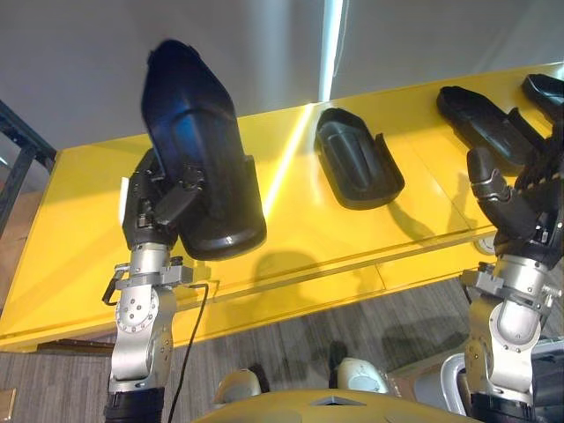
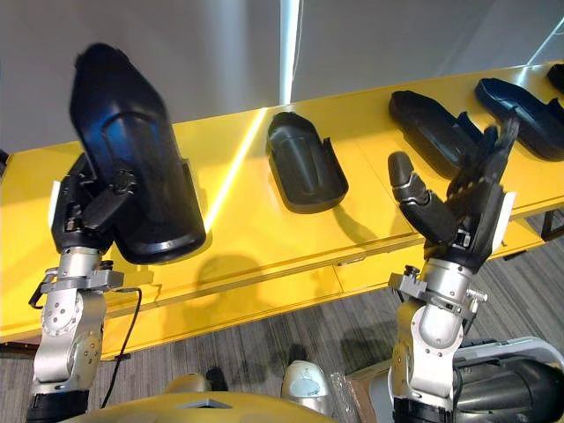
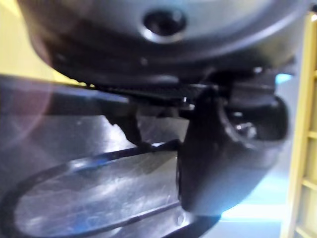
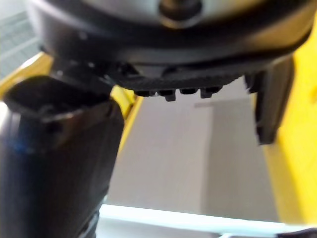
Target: Walk over and take three plastic housings, then place them on the shelf
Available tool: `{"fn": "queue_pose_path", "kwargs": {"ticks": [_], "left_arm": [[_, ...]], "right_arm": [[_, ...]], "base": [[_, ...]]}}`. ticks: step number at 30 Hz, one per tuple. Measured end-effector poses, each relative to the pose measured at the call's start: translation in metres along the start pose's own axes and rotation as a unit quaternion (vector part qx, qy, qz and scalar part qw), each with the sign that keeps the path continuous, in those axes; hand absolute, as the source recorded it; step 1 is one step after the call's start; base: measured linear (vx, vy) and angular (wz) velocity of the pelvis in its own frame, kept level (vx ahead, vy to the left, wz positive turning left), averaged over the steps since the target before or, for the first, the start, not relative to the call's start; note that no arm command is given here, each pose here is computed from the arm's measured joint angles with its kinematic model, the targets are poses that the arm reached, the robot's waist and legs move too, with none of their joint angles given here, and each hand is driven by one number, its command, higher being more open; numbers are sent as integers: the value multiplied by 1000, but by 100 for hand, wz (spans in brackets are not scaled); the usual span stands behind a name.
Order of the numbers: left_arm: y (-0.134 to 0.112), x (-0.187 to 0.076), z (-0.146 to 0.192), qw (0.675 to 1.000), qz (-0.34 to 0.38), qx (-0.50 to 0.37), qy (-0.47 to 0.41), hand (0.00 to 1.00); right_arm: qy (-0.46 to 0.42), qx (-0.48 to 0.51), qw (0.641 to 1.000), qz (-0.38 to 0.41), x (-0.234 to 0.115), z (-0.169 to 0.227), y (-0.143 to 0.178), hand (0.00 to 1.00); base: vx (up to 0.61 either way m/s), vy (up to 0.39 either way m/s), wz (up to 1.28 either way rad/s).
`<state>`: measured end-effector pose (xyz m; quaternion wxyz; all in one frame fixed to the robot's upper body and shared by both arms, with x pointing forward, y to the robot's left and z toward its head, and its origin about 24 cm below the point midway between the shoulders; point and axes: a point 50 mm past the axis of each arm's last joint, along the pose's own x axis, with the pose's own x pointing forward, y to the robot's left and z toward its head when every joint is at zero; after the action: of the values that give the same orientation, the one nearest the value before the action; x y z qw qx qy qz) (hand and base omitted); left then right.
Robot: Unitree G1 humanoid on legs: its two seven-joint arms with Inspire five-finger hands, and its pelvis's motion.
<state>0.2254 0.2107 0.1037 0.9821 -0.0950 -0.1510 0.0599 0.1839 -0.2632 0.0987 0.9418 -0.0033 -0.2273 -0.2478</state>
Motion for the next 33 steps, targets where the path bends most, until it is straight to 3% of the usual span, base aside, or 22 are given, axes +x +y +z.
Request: {"fn": "queue_pose_path", "kwargs": {"ticks": [6,16,31,32,33], "left_arm": [[-3,26,-15,996,-23,-44,67,0],[11,29,-45,979,1,-72,189,0],[12,28,-51,975,56,-67,203,0],[11,26,-51,976,56,-63,202,100],[9,24,-52,976,56,-64,202,100]], "right_arm": [[111,-38,993,-25,-30,-35,-12,100],[109,-54,992,29,-28,-35,-4,100],[116,-47,991,57,-31,-37,7,100],[117,-45,990,60,-32,-37,9,100],[120,-40,990,66,-33,-38,13,100]], "base": [[21,47,-11],[-45,7,-8],[-41,-19,5],[-32,-23,12],[-36,-27,10]]}}
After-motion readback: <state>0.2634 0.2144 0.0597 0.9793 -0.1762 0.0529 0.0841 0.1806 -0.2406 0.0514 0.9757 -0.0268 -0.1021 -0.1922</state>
